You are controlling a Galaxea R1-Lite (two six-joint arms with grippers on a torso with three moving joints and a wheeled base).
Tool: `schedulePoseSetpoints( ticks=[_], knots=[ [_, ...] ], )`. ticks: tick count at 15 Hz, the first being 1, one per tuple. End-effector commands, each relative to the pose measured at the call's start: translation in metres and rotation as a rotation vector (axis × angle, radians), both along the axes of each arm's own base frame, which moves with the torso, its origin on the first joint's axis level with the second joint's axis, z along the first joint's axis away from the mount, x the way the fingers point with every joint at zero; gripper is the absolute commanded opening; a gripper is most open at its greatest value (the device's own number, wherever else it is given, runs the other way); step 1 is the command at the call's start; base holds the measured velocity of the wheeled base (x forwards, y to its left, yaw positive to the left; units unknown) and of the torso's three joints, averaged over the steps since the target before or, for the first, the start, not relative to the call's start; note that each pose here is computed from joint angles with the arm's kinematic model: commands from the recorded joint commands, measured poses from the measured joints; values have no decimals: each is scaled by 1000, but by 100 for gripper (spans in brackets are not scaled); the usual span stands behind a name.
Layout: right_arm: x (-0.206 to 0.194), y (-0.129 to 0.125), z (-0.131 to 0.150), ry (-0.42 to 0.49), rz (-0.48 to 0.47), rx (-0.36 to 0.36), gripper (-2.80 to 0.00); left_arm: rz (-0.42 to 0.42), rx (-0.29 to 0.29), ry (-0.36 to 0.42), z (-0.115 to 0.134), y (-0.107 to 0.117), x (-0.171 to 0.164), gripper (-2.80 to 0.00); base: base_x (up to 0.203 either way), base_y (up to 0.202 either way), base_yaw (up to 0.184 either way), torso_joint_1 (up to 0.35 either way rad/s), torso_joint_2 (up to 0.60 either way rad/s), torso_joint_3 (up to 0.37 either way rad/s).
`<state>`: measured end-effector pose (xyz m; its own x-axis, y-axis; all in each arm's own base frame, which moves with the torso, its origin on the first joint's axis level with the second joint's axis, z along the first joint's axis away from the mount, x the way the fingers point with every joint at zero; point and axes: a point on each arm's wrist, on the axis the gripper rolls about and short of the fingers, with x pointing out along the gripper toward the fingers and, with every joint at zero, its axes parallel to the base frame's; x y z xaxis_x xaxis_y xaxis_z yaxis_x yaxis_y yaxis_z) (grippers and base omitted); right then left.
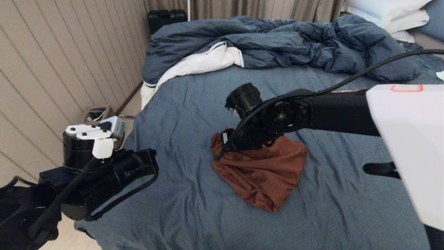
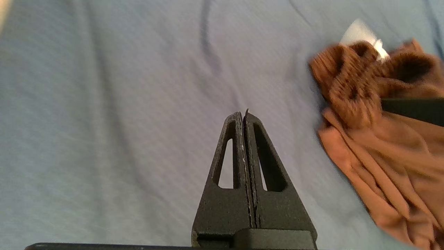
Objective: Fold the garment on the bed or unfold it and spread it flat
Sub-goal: Fold the brown shorts, then unford the brown shorts
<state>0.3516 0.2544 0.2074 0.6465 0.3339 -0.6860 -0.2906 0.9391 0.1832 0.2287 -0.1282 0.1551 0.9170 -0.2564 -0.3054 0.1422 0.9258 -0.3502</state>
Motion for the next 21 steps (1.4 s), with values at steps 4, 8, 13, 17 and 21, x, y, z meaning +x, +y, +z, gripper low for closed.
schedulePoseSetpoints(
  ticks=[4, 8, 13, 17, 21],
  knots=[
    [-45, -62, 82, -143, -56, 80, -280, -4, -22, -63, 21, 1, -2, -280, 0, 0, 0, 0, 0, 0],
    [-87, -107, 106, -183, -97, 87, -280, -5, -7, -92, 49, 11, -19, -280, 0, 0, 0, 0, 0, 0],
    [-166, -166, 127, -276, -136, 97, -280, 81, 74, -165, 96, 63, -77, -280, 0, 0, 0, 0, 0, 0],
    [-281, -230, 102, -404, -221, 83, -280, 185, 153, -241, 105, 112, -161, -280, 0, 0, 0, 0, 0, 0],
    [-354, -260, 29, -457, -327, 21, -280, 215, 213, -191, 58, 128, -207, -280, 0, 0, 0, 0, 0, 0]
  ],
)
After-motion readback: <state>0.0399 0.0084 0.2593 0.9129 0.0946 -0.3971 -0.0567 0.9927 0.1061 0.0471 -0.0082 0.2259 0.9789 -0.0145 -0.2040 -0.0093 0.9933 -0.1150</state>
